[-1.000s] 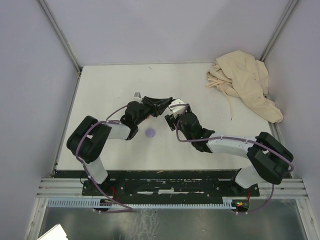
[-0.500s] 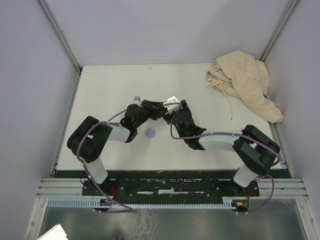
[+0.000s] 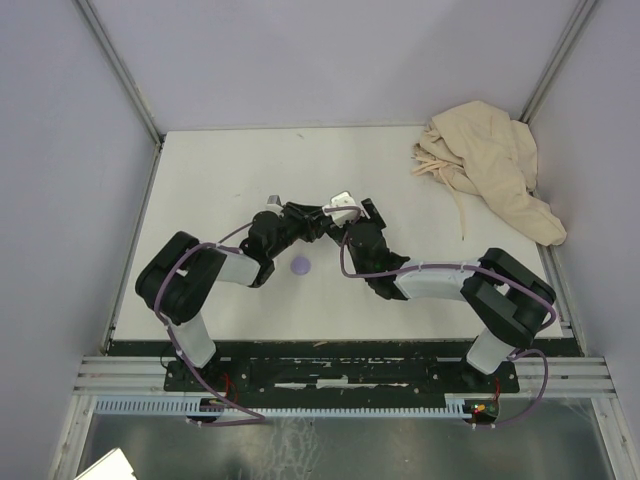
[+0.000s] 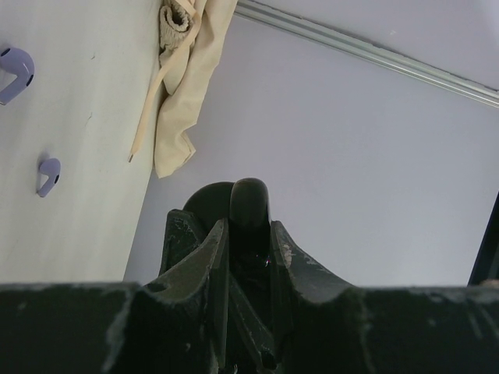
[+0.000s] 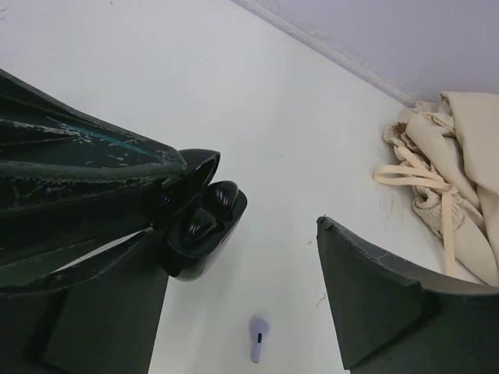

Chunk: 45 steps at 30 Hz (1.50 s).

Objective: Insert the wireless bluetooth earbuds into the charging case
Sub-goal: Close the charging case.

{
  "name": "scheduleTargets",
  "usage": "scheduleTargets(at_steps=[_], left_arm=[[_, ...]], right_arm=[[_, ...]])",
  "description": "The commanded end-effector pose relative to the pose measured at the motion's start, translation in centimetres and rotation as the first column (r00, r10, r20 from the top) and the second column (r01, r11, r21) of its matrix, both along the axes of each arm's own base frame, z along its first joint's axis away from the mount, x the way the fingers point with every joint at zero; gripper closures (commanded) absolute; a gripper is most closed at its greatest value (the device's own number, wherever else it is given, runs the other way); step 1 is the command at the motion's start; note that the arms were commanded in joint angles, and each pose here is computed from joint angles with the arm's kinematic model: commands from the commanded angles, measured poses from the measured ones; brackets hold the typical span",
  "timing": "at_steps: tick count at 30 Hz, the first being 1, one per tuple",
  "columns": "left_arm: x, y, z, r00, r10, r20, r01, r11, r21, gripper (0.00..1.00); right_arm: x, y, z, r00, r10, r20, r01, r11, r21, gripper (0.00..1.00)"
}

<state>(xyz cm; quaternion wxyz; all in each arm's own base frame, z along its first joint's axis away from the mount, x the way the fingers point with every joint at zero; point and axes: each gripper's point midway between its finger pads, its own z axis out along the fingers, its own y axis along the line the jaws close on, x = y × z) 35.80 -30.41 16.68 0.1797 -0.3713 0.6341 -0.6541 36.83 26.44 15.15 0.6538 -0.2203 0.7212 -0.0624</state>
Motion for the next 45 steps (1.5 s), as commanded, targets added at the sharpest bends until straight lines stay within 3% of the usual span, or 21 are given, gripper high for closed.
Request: scheduleTargets(at_steps=[1, 26, 31, 38, 45], left_arm=[[-0.6, -0.4, 0.9, 0.999, -0.028, 0.026, 0.029, 0.999, -0.042, 0.97], [0.1, -0.9, -0.9, 0.999, -0.038, 0.008, 0.038, 0.999, -0.026, 0.97], [0.9, -0.7, -0.9, 0.999, -0.035, 0.025, 0.035, 0.999, -0.018, 0.97], [3.3, -0.2, -1.8, 0.992, -0.063, 0.113, 0.050, 0.992, 0.113, 0.97], [4.2, 1.0, -4.7, 0.987, -0.094, 0.129, 0.048, 0.946, 0.320, 0.97]], right_arm=[[0.5, -0.2, 2.9, 0.996, -0.036, 0.078, 0.035, 0.999, 0.013, 0.19], [-0.1, -2.4, 3.7, 0.993, -0.068, 0.102, 0.077, 0.993, -0.093, 0.19], [-1.2, -5.2, 4.1, 0.986, -0.160, 0.042, 0.164, 0.982, -0.092, 0.15], [-2.1, -9.9, 5.4, 0.971, -0.201, -0.127, 0.220, 0.961, 0.168, 0.16], [-2.4, -10.5, 5.8, 0.968, -0.195, -0.160, 0.219, 0.964, 0.151, 0.15]])
